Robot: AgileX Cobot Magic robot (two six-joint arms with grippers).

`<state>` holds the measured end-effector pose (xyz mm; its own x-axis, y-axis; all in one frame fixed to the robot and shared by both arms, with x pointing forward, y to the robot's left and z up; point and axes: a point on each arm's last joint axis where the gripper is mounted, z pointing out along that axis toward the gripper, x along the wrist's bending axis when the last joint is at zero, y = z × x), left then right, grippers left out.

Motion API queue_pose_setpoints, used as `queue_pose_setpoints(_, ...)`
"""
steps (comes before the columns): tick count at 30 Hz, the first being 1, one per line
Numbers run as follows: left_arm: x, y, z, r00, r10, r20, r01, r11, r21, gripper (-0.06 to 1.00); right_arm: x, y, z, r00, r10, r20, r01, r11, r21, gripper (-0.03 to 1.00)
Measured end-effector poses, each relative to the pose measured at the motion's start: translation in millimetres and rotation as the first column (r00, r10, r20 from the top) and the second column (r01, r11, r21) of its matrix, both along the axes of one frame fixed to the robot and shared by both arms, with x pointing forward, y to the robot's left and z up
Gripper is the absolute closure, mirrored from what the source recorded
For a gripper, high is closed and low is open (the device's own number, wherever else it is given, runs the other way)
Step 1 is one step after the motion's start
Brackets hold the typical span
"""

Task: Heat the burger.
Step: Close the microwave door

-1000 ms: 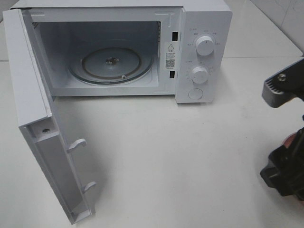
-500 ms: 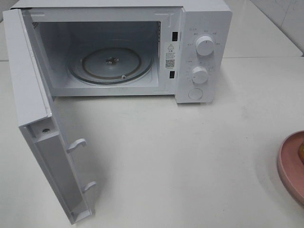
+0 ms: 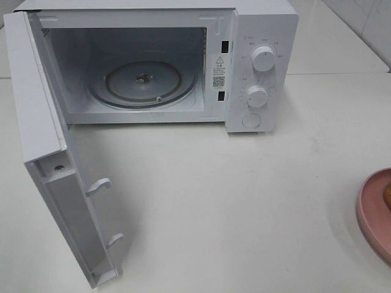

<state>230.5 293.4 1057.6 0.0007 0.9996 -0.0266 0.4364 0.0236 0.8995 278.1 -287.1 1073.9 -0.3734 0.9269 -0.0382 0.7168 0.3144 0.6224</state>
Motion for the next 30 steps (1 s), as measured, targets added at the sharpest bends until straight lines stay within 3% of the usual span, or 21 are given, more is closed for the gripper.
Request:
queue_pose_setpoints(11,0.0,0.0,0.0,1.0,0.0,0.0,0.0,1.0,0.0,-0.04,-30.4,-14.2,5.0,0.966,-0.192,0.172,0.181,0.98,0.078,0.2)
queue_pose_setpoints(23,0.0,0.0,0.0,1.0,0.0,0.0,0.0,1.0,0.0,-0.04,-44.8,-16.3,-19.2,0.93,-0.279,0.238,0.259,0.959,0.112,0.2)
queue_pose_setpoints(27,0.0,0.0,0.0,1.0,0.0,0.0,0.0,1.0,0.0,-0.04,-47.8,-16.0,-23.9,0.891,-0.313,0.329,0.277,0.949,0.153,0.2)
queue_pose_setpoints(30,0.0,0.0,0.0,1.0,0.0,0.0,0.0,1.0,0.0,-0.04,-47.4,-14.7,-25.4,0.886,-0.327,0.33,0.288,0.943,0.165,0.2)
